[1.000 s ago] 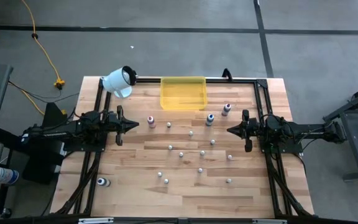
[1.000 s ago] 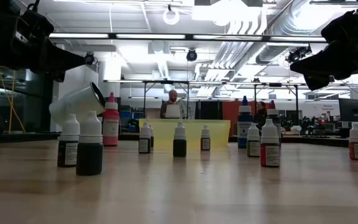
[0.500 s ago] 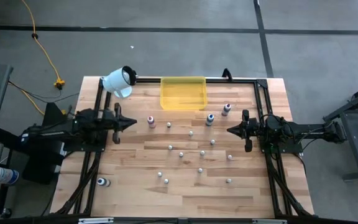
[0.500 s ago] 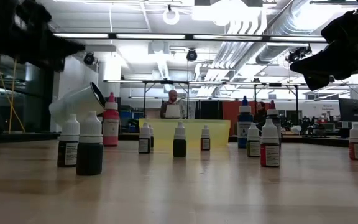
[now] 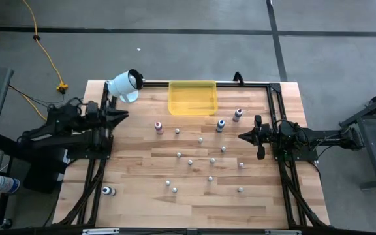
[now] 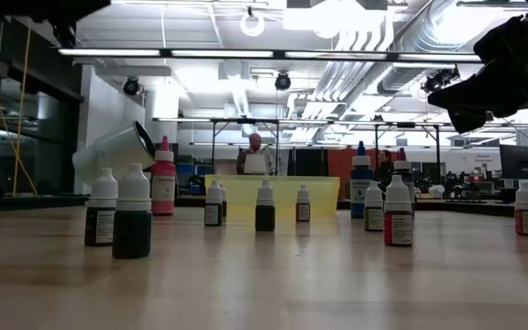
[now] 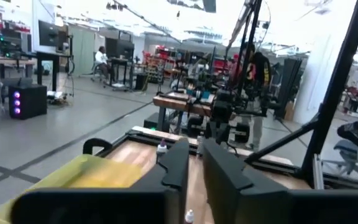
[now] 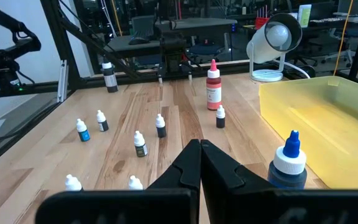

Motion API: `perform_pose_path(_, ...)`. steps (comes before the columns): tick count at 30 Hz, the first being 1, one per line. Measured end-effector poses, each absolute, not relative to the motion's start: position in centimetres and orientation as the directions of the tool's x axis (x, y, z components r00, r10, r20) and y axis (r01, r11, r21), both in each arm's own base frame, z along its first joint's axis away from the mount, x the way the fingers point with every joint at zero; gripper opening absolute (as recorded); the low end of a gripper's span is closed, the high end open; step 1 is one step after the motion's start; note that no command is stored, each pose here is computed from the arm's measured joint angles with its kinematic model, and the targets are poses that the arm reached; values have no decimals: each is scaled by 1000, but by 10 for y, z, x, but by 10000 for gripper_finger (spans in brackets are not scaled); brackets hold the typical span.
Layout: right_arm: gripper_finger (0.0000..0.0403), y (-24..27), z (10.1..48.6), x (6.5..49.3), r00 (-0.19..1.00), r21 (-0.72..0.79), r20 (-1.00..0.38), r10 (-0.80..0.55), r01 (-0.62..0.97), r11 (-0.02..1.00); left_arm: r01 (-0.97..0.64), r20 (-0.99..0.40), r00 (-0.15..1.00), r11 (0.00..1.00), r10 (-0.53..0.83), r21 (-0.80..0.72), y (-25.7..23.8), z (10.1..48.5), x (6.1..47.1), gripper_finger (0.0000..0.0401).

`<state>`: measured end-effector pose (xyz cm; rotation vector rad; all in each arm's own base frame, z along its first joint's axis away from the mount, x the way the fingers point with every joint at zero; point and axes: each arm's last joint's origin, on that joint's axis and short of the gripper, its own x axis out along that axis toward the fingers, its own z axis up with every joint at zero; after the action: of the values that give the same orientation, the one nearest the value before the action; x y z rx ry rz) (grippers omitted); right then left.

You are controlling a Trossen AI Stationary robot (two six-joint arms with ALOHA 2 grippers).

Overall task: Pick & Place food coloring
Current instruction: Put the large black food coloring bottle into the yellow container

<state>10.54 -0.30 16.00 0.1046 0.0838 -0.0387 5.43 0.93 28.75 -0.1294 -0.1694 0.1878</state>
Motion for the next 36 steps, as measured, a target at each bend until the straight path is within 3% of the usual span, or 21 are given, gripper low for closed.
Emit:
perform_pose_path(6, 0, -3, 160, 105, 996, 103, -86, -34, 43, 994, -143, 69, 986, 980, 153, -139, 6, 317, 41, 146)
perform_pose_path(13, 0, -3, 160, 105, 996, 103, -86, -34, 43, 994, -141, -186, 976, 981, 116, -130, 5, 354, 42, 213)
perform_pose_path(21, 0, -3, 160, 105, 996, 103, -86, -34, 43, 994, 54, -541, 839, 998, -66, -39, 2, 388, 55, 211)
perform_pose_path(29, 0, -3, 160, 105, 996, 103, -86, -34, 43, 994, 160, -741, 619, 966, -260, -206, -1, 401, 66, 197)
perform_pose_path(32, 0, -3, 160, 105, 996, 103, -86, -34, 43, 994, 160, -789, 528, 949, -314, -270, -2, 397, 67, 190)
perform_pose_path(36, 0, -3, 160, 105, 996, 103, -86, -34, 43, 994, 259, -757, 511, 913, -407, -315, -6, 397, 70, 177)
